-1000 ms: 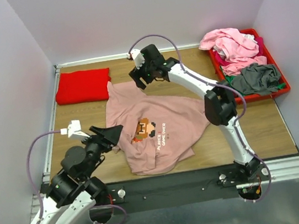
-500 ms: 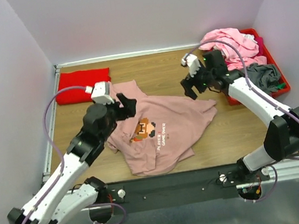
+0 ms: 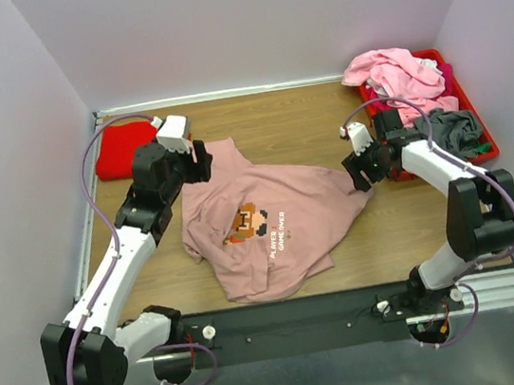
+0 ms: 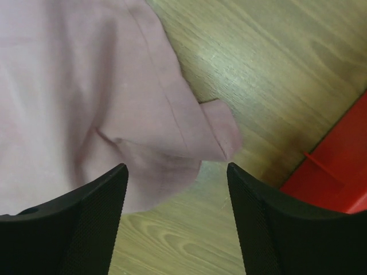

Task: Fold and stack the t-shirts
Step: Flatten the tshirt out

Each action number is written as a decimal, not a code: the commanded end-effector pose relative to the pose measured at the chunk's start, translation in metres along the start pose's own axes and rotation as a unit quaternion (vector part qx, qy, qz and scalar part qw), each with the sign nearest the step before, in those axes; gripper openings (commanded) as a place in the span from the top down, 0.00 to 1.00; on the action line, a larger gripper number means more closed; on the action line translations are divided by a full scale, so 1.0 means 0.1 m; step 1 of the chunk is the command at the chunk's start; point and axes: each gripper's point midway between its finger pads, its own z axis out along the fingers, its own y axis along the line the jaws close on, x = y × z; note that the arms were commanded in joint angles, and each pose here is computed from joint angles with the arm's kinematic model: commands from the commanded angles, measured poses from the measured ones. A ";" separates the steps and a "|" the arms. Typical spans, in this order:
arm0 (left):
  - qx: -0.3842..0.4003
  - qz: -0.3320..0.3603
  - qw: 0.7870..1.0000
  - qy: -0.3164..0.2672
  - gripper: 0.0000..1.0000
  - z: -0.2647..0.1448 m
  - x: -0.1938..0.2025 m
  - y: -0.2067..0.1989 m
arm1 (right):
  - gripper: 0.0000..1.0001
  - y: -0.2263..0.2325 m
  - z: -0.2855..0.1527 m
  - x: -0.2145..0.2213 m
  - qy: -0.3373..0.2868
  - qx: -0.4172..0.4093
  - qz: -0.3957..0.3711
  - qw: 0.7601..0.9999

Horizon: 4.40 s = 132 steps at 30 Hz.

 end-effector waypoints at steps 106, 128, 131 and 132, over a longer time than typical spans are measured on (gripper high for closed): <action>0.010 0.048 0.943 0.330 1.00 -0.48 2.61 -1.94 | 0.16 1.65 -0.53 0.64 -0.067 -0.233 -0.282 0.928; 0.137 -0.099 0.933 0.318 1.00 -1.52 2.00 -1.88 | 0.20 1.70 -0.29 0.76 -0.044 -0.281 -0.314 0.906; 0.170 -0.129 0.925 0.315 1.00 -1.69 1.88 -1.91 | 0.21 1.68 -0.23 0.68 -0.052 -0.276 -0.319 0.905; 0.172 -0.136 0.923 0.317 1.00 -1.73 1.88 -1.90 | 0.21 1.66 -0.21 0.63 -0.056 -0.273 -0.321 0.905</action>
